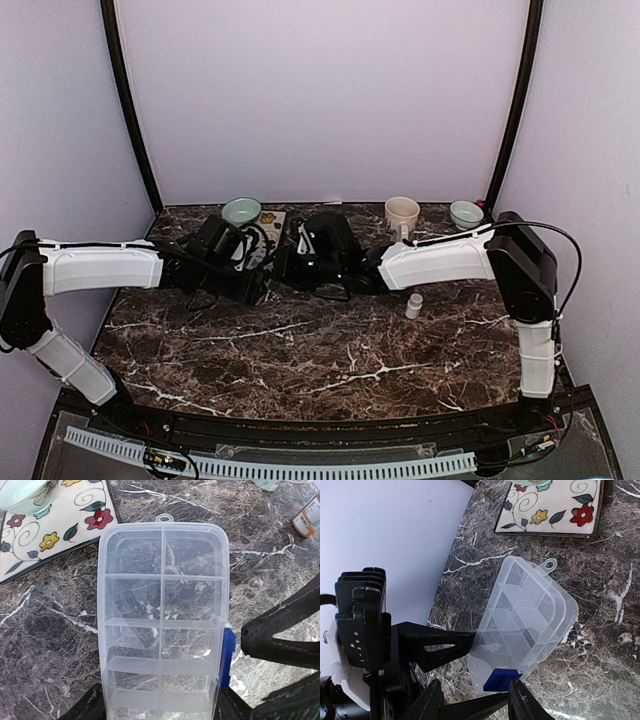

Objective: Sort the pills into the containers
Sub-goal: Open the lid of the pill container.

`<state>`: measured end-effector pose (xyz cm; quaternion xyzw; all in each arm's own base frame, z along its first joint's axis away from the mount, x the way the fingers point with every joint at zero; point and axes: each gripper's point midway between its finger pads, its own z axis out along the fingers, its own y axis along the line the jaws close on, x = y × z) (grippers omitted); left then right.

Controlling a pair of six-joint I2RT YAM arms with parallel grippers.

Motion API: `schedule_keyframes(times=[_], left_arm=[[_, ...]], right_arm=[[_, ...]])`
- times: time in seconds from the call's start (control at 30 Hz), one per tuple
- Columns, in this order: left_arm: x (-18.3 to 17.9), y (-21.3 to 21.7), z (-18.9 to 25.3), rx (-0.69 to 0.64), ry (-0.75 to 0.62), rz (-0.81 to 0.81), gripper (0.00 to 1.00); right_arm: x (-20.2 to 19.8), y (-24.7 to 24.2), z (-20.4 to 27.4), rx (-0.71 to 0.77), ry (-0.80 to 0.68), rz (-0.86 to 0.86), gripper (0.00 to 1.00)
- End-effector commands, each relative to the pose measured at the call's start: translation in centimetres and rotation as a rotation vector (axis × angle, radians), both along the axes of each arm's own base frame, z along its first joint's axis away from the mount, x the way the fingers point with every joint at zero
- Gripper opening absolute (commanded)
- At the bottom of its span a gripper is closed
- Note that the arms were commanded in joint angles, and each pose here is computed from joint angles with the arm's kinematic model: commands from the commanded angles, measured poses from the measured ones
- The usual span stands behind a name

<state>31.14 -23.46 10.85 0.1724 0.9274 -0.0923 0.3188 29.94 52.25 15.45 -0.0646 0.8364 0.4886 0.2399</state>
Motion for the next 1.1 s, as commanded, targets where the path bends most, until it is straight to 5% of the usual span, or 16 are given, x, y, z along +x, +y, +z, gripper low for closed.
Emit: schedule_keyframes(times=[0.0, 1.07], left_arm=[[0.5, 0.3, 0.9, 0.068, -0.041, 0.019, 0.36], [0.5, 1.2, 1.2, 0.166, -0.108, 0.052, 0.36]], right_arm=[[-0.1, 0.8, -0.7, -0.030, -0.006, 0.009, 0.44], [-0.1, 1.4, -1.6, -0.055, 0.023, -0.011, 0.40]])
